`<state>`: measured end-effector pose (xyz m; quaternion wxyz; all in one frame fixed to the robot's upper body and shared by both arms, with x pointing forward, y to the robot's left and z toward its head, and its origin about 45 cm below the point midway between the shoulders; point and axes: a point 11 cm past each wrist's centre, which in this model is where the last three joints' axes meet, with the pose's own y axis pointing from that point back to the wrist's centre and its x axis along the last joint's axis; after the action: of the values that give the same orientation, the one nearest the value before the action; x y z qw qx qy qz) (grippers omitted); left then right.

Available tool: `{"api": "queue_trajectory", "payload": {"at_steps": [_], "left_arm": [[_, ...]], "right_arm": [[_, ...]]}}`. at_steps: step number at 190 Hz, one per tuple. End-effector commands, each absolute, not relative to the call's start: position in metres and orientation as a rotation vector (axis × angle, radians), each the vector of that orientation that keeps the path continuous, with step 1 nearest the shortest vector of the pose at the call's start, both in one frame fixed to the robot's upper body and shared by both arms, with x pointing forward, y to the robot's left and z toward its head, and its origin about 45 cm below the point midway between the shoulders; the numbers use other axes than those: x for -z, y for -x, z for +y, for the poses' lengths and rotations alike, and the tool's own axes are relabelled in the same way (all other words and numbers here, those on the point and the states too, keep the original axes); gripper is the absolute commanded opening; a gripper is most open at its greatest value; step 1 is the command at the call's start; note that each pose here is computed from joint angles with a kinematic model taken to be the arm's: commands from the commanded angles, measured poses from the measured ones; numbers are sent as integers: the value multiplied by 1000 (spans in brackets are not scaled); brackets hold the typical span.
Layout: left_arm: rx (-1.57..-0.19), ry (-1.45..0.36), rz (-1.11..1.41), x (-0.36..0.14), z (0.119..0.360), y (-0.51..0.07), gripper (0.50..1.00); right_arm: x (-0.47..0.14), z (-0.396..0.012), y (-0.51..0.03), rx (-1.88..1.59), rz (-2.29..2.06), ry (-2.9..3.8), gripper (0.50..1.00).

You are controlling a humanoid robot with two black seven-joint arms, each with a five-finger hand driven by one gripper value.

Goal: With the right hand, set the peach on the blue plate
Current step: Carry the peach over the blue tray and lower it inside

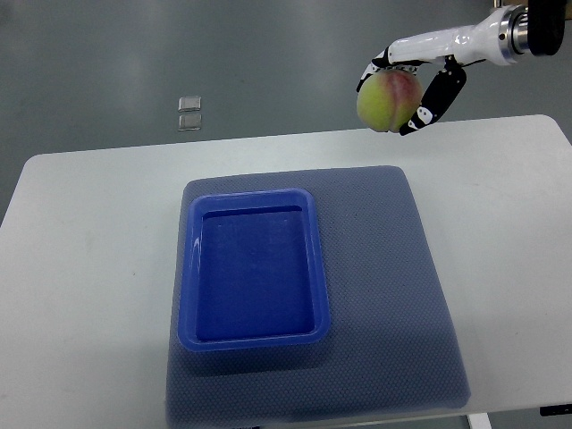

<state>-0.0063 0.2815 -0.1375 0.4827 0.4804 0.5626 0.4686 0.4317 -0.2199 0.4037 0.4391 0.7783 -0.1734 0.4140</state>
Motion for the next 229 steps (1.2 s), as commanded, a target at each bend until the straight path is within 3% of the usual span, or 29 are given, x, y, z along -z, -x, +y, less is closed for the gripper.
{"api": "queue_trajectory", "payload": {"at_steps": [1,21,31,32,46,55,56,71,82,83,91,139,229], "left_arm": [[-1141,-1169,1372,138,281,6,1000],[-1141,-1172,1370,138,281,6,1000],[-1141,-1172,1370,138,281,6,1000],[-1143,-1174,1369,138,282,6,1000],[-1144,-1173,1370,138,282,6,1000],[-1144,-1173,1370,138,282,6,1000],[-1145,-1172,1371,138,282,6,1000],[-1145,-1172,1371,138,282,6,1000],[-1145,-1172,1371,138,282,6,1000],[-1145,-1172,1371,138,282,6,1000],[-1147,-1173,1370,138,283,6,1000],[-1156,-1177,1370,138,286,6,1000],[-1147,-1175,1369,138,283,6,1000]], "right_arm": [[-401,-207,-431,-1044,-406,-1949,552],[-392,-166,-429,-1082,-341,-1992,552],[-392,-166,-429,-1082,-341,-1992,552],[-389,-150,-429,-1082,-320,-2018,554],[-383,-125,-427,-1052,-296,-2084,552],[-383,-125,-427,-1052,-296,-2084,552],[-379,-108,-427,-1044,-280,-2112,554],[-371,-83,-426,-1059,-250,-2127,554],[-371,-83,-426,-1059,-250,-2127,554],[-362,-65,-425,-1064,-223,-2136,556],[-354,-50,-423,-1068,-200,-2137,558],[-289,6,-407,-1013,-105,-2168,568],[-201,-32,-410,-831,-172,-2130,605]]}}
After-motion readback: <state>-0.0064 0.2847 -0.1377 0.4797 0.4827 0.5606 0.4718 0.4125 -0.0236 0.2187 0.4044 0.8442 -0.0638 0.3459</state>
